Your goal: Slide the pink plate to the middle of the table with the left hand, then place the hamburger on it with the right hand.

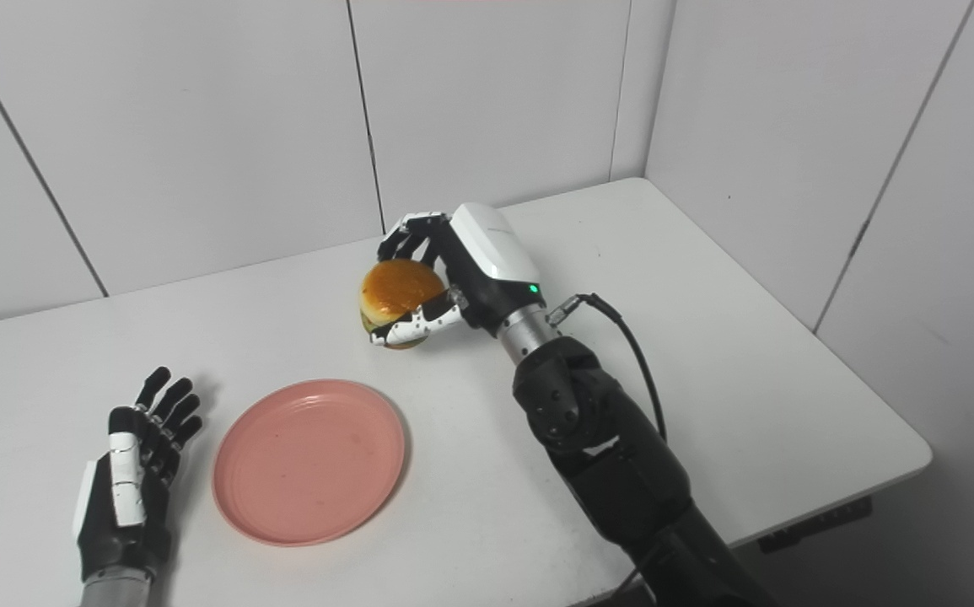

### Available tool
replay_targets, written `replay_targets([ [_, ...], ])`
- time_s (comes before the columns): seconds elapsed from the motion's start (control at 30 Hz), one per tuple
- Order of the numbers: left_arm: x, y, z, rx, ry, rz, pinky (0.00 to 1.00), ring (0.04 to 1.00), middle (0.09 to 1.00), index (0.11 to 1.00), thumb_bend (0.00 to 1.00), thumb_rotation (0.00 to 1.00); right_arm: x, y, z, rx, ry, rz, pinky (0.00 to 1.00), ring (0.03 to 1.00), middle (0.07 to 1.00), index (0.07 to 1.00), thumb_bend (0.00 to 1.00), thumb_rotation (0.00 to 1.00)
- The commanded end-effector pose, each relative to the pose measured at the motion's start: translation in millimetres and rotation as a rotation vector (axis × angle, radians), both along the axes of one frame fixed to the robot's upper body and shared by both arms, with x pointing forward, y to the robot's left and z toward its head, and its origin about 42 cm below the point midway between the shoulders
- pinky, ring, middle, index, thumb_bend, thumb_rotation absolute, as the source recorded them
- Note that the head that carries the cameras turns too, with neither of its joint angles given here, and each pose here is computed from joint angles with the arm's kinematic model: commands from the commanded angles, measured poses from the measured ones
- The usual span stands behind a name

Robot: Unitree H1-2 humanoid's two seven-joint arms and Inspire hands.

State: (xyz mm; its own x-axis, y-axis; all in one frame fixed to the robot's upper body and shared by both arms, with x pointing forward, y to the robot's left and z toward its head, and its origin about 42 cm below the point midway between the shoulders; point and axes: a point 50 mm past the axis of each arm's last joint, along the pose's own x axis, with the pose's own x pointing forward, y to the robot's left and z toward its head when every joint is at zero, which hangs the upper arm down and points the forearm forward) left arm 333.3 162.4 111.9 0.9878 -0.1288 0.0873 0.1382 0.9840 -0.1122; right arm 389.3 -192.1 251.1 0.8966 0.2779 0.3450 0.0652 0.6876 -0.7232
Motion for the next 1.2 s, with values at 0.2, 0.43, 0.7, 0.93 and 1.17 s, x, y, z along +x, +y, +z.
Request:
replay_targets([
  [0.2, -10, -14, -8, -0.016, 0.021, 0.004, 0.89, 0.885, 0.880, 0.883, 0.84, 1.00, 1, 38, 16, 0.003, -0.092, 0.146, 0.22, 0.285, 0.405, 0.518, 0.52, 0.00],
  [0.43, -11, -30, -3, -0.009, 0.027, -0.005, 0.90, 0.908, 0.899, 0.896, 0.84, 1.00, -6, 48, 12, -0.037, -0.101, 0.201, 0.26, 0.330, 0.421, 0.516, 0.52, 0.00],
  [0.7, -11, -42, 2, 0.021, 0.002, 0.023, 0.87, 0.899, 0.892, 0.892, 0.79, 1.00, -13, 51, 9, -0.075, -0.077, 0.254, 0.17, 0.237, 0.470, 0.481, 0.53, 0.00],
  [0.93, -10, -48, 4, 0.023, -0.001, 0.027, 0.86, 0.889, 0.886, 0.888, 0.79, 1.00, -16, 49, 7, -0.113, -0.047, 0.263, 0.22, 0.282, 0.401, 0.496, 0.52, 0.00],
  [1.17, -11, -47, 4, 0.024, 0.006, 0.032, 0.86, 0.889, 0.880, 0.880, 0.81, 1.00, -17, 49, 1, -0.168, 0.025, 0.262, 0.19, 0.263, 0.417, 0.490, 0.52, 0.00],
])
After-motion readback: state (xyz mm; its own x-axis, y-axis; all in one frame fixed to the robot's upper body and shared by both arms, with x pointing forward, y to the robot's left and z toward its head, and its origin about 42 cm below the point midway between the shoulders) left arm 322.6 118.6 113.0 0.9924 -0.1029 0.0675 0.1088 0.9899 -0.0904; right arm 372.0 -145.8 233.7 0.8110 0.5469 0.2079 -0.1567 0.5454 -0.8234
